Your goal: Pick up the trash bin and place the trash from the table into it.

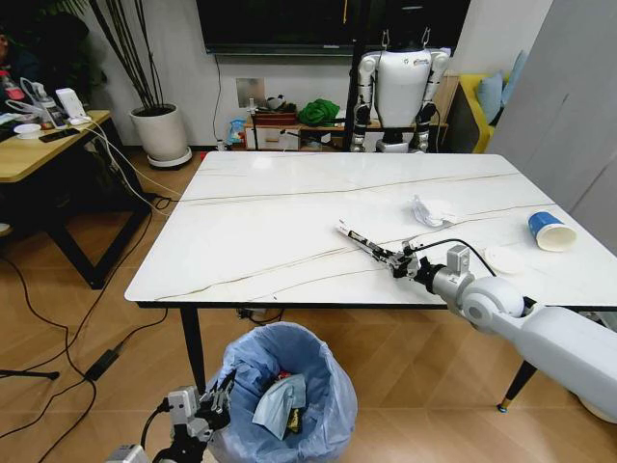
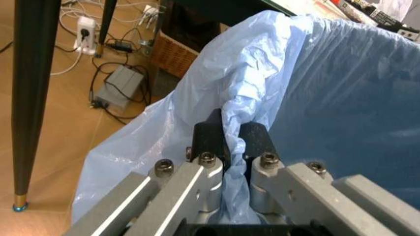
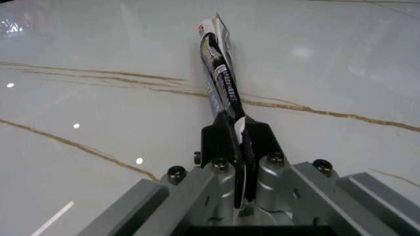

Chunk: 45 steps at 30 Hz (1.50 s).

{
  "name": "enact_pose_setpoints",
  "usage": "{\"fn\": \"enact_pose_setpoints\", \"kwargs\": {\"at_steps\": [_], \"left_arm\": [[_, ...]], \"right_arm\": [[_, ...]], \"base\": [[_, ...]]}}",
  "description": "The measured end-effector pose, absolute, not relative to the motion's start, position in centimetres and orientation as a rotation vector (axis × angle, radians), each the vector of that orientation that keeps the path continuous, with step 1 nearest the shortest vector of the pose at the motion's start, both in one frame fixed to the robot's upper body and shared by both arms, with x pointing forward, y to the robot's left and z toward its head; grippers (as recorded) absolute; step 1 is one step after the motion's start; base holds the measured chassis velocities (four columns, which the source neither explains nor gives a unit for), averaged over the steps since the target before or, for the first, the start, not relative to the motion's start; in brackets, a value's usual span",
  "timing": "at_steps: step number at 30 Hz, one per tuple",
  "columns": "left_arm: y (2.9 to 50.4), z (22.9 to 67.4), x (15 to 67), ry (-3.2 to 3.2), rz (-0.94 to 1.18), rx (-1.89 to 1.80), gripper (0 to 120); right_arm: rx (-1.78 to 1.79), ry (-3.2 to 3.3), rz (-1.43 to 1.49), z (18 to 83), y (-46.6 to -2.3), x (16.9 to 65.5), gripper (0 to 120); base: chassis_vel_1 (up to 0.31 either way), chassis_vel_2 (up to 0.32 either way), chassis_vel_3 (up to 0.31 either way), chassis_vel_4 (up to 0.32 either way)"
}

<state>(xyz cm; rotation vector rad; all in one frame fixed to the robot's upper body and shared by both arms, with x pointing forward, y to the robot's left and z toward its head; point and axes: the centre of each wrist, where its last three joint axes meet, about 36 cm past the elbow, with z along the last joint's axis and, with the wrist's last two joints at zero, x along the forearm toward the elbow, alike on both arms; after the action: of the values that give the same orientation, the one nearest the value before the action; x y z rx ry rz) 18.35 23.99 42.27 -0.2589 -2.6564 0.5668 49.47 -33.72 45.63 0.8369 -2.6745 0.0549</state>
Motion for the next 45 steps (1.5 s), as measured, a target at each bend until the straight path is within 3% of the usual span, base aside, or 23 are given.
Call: {"fn": "enact_pose_setpoints", "kwargs": {"at_steps": [7, 13, 28, 39, 45], "left_arm": [[23.6, 41.9, 18.4, -2.634, 0.57, -0.271, 0], [23.5, 42.4, 17.9, -2.627, 0.58, -0.251, 0], [23.4, 43.6, 19.2, -2.638, 0.629, -0.226, 0], [23.0, 43.3, 19.0, -2.609, 0.655, -0.214, 0], [22.8, 42.9, 19.3, -2.604, 0.669, -0.232, 0]], "right_arm": [[0.935, -2.786, 0.19, 49.3, -36.3, 47.0, 0], [1.251, -2.822, 0.577, 54.5, -38.0, 45.7, 0], [1.892, -2.354, 1.502, 65.1, -33.7, 40.3, 0], [2.026, -1.969, 1.89, 65.5, -32.3, 39.0, 0], [2.074, -1.911, 1.904, 64.0, -31.5, 39.0, 0]], "base": [[0.0, 0.0, 0.0, 0.0], [0.0, 0.0, 0.0, 0.0], [0.0, 0.0, 0.0, 0.0], [0.0, 0.0, 0.0, 0.0], [0.0, 0.0, 0.0, 0.0]]}}
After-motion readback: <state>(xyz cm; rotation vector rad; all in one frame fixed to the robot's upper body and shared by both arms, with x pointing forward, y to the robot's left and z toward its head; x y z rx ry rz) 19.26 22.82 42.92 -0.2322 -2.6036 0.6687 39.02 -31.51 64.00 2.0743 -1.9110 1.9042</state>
